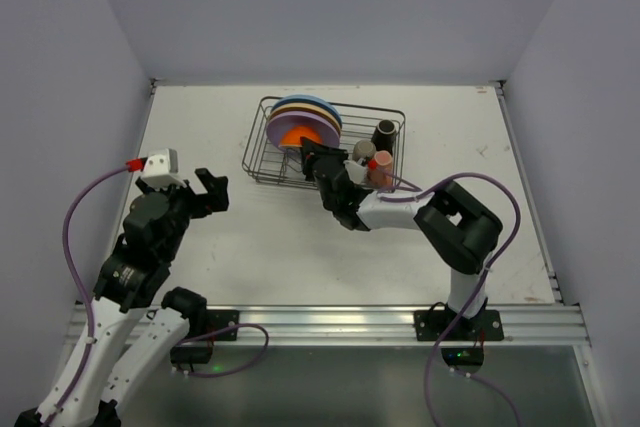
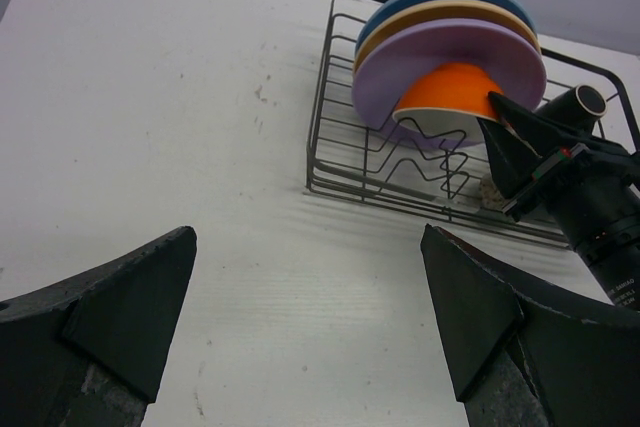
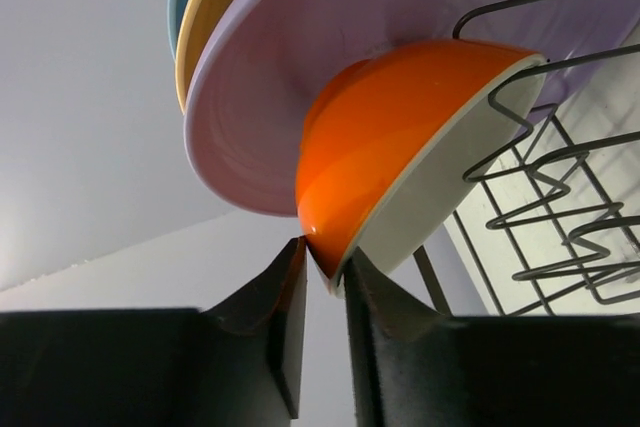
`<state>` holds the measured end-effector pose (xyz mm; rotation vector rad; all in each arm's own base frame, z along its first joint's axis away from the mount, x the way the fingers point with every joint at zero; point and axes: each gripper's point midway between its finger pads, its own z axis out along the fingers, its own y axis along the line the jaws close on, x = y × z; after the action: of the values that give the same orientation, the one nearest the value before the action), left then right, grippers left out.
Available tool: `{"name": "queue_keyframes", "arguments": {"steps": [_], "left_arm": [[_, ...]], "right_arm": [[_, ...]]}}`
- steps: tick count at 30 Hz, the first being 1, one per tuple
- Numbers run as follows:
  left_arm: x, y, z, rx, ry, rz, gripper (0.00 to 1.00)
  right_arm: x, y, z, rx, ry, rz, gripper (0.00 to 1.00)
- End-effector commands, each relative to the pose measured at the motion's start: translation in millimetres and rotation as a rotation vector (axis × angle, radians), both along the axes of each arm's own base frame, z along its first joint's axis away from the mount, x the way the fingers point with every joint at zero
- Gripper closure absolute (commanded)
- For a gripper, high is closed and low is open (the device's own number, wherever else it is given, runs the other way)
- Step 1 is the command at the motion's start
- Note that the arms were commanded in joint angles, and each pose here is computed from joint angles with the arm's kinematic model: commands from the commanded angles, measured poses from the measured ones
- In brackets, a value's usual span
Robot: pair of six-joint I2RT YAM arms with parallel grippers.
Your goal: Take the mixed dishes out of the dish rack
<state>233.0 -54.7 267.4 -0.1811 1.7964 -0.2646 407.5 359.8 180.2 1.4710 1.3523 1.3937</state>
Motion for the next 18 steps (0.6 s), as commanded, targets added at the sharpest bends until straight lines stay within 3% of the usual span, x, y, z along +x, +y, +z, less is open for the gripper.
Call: {"name": "queue_keyframes", "arguments": {"steps": [1, 4, 18], "left_arm": [[1, -3, 9, 0.011, -0.04, -0.019, 0.0], [1, -3, 9, 0.011, -0.04, -0.017, 0.0], [2, -3, 8, 0.01, -0.039, -0.02, 0.0]], "right_arm": [[10, -11, 8, 0.019, -0.039, -0.067, 0.81], [10, -10, 11, 0.024, -0.053, -0.064, 0.92], [5, -9, 16, 0.045, -0.116, -0.031, 1.0]]}}
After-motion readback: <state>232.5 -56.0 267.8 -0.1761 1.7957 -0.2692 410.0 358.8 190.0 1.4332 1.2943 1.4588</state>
